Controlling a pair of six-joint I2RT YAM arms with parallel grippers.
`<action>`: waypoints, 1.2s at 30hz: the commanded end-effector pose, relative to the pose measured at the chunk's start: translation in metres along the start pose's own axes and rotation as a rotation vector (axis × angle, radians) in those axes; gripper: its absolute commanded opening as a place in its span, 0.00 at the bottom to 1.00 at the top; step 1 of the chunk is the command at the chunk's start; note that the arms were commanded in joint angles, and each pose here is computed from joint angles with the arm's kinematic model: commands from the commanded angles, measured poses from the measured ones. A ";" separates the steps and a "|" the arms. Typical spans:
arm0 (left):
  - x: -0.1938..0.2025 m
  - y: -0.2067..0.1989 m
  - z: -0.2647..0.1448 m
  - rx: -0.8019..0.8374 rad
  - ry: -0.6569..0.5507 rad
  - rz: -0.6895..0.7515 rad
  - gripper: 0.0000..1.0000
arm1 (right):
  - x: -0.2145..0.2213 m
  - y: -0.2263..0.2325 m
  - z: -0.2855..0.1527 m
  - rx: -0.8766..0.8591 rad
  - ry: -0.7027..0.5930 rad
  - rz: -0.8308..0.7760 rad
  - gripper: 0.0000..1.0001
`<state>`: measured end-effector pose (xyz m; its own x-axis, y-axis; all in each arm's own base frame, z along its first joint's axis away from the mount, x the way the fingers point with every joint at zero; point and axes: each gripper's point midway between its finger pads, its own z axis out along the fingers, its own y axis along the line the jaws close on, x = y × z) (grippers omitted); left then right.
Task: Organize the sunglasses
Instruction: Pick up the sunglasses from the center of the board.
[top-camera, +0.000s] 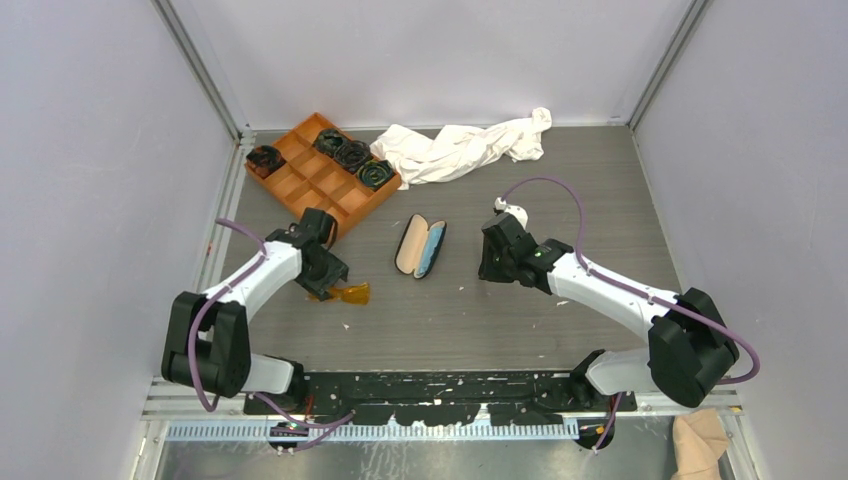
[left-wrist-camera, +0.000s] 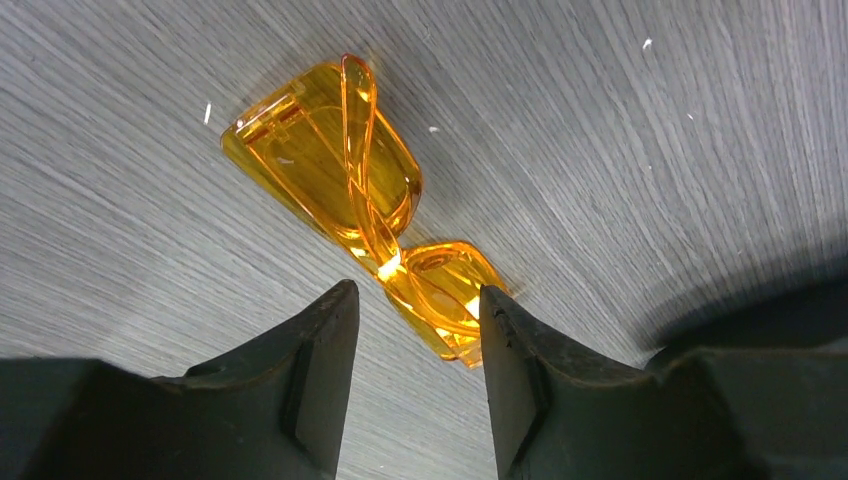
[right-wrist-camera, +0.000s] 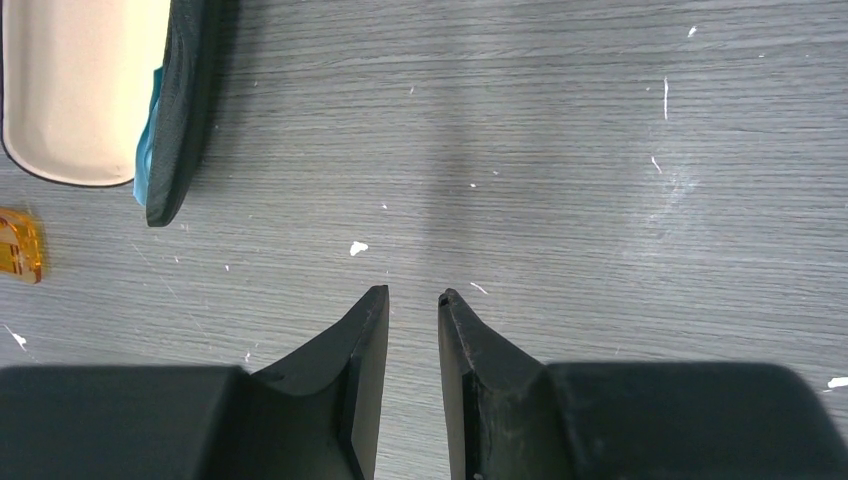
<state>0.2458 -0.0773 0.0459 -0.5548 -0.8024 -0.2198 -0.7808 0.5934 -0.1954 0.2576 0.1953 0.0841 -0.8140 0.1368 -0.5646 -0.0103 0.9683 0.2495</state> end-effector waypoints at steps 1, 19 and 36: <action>-0.010 -0.005 0.008 -0.015 -0.040 -0.024 0.48 | -0.013 0.011 -0.003 -0.036 -0.036 0.021 0.31; -0.012 -0.003 0.009 -0.043 -0.041 0.030 0.13 | -0.011 0.012 -0.002 -0.039 -0.034 0.029 0.31; -0.018 -0.063 -0.042 0.206 0.064 0.657 0.01 | -0.010 0.015 -0.007 -0.067 -0.032 0.066 0.31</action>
<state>0.2991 -0.0919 0.0975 -0.8262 -0.4573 -0.3290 -0.4104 0.8886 -0.2047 0.2566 0.1991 0.0854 -0.8160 0.1599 -0.5555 -0.0009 0.9606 0.2779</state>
